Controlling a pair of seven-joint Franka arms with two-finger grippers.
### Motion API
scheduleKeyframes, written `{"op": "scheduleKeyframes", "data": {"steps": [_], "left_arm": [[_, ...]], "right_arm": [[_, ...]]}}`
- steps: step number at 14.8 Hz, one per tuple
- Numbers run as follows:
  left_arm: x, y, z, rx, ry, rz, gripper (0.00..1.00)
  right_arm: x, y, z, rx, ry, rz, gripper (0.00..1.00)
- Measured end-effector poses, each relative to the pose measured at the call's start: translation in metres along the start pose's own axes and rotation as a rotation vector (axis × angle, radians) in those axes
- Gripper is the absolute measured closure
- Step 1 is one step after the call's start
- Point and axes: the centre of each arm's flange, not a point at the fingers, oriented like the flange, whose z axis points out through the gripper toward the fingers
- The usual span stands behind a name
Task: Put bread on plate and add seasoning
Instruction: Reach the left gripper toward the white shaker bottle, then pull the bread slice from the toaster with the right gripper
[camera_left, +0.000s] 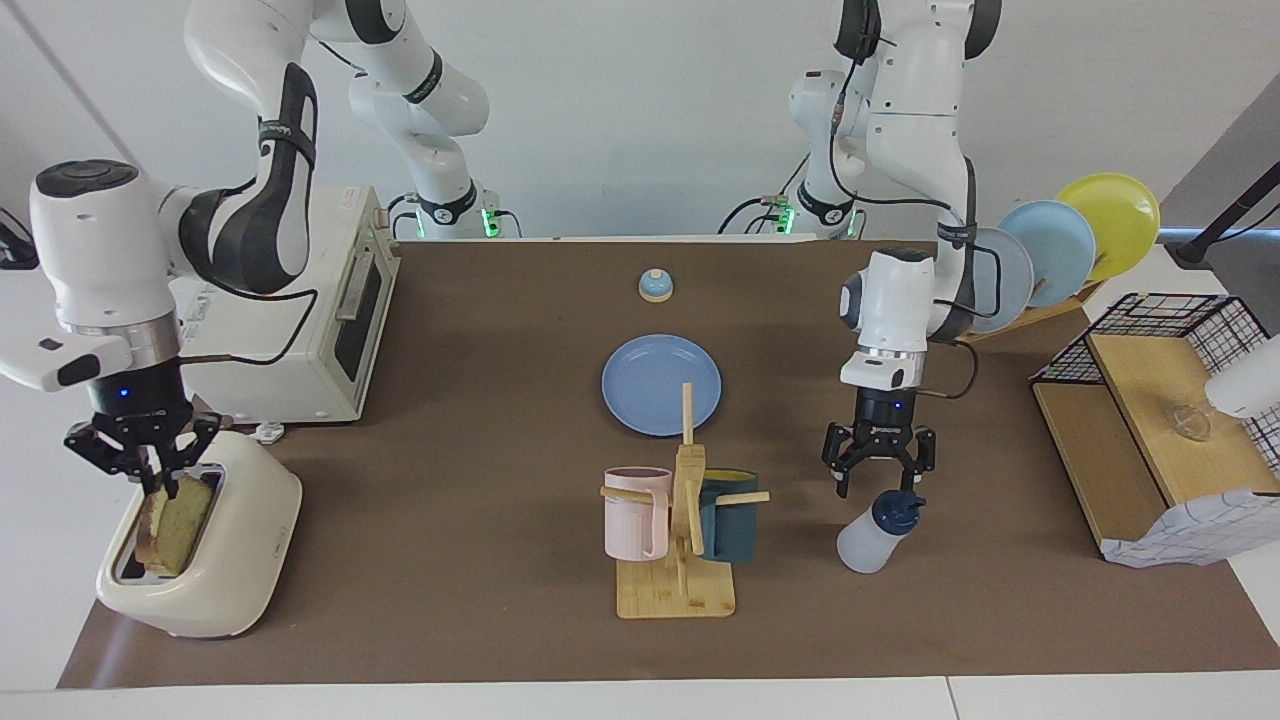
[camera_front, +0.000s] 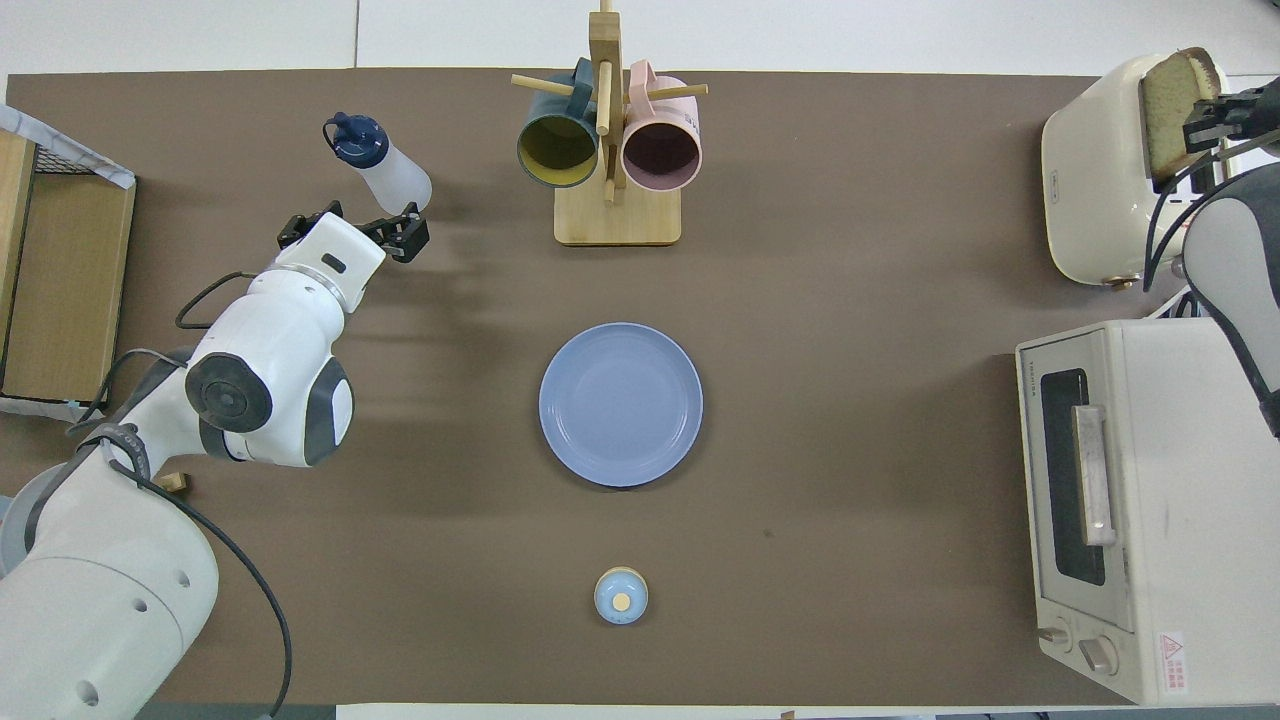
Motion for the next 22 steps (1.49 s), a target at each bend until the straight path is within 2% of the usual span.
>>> {"op": "scheduleKeyframes", "data": {"steps": [2,5,8,10,14,17,19,22], "left_arm": [[0.006,0.004,0.003,0.000,0.015,0.004,0.00],[0.011,0.004,0.005,0.001,0.025,-0.002,0.00],[0.019,0.005,0.007,0.001,0.042,-0.006,0.00],[0.019,0.006,0.012,0.002,0.041,-0.005,0.00],[0.013,0.009,0.020,0.003,0.034,-0.016,0.00],[0.019,0.012,0.023,0.001,0.047,-0.019,0.00],[0.022,0.012,0.024,0.001,0.052,-0.020,0.00],[0.024,0.011,0.025,0.004,0.056,-0.025,0.00]], "right_arm": [[0.003,0.001,-0.003,-0.016,-0.009,-0.032,0.91],[0.012,0.008,-0.022,0.001,-0.061,-0.061,0.91],[0.028,0.012,-0.065,0.027,-0.118,-0.063,0.93],[0.038,0.004,-0.100,0.040,-0.130,-0.075,0.93],[0.058,-0.051,-0.178,0.082,-0.118,-0.154,0.93],[0.069,-0.105,-0.205,0.154,-0.130,-0.220,0.93],[0.071,-0.138,-0.211,0.229,-0.161,-0.175,0.93],[0.075,-0.182,-0.217,0.314,-0.200,-0.029,0.93]]}}
